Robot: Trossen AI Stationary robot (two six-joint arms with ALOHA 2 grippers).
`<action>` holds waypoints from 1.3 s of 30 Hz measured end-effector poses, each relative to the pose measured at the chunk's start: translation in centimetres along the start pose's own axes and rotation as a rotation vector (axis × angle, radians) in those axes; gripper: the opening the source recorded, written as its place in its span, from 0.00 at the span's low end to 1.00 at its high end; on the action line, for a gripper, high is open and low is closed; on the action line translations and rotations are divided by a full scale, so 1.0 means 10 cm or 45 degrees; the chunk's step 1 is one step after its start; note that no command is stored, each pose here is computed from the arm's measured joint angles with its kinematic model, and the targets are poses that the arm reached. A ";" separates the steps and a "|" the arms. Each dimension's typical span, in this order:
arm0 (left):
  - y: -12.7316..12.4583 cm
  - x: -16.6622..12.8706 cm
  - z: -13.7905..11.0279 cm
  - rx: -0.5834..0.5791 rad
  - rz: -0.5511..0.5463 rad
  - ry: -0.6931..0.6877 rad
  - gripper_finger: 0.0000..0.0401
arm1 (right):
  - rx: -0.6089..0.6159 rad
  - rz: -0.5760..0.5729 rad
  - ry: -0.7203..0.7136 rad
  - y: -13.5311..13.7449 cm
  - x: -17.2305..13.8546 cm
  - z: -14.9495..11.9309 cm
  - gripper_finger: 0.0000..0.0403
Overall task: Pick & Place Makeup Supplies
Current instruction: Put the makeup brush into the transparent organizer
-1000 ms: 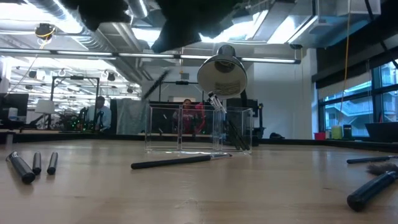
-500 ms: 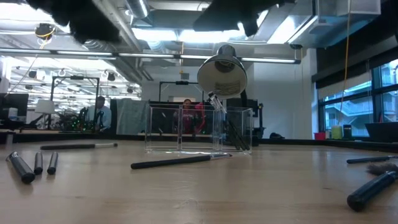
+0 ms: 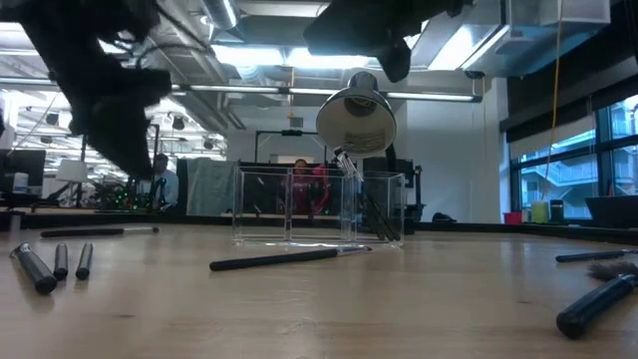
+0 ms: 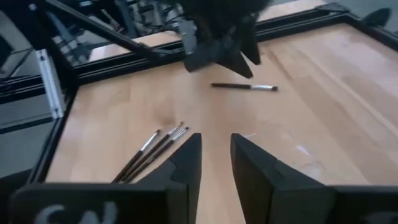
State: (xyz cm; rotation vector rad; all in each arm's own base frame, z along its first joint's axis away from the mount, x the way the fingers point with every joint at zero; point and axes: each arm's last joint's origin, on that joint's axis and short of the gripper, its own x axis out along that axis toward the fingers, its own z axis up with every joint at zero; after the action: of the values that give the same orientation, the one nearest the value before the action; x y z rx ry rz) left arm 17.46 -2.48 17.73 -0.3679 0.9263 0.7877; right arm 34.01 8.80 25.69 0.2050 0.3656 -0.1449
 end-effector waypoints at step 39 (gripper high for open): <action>0.47 0.73 -0.01 -0.250 0.507 0.459 0.17 | 0.053 -0.070 0.269 -0.05 -0.03 -0.21 0.22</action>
State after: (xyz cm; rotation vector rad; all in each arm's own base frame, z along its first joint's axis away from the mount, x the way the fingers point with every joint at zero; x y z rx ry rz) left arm 16.53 3.80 11.86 -0.5166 1.2864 1.2077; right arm 32.90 8.79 23.81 0.2519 0.5788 -0.1858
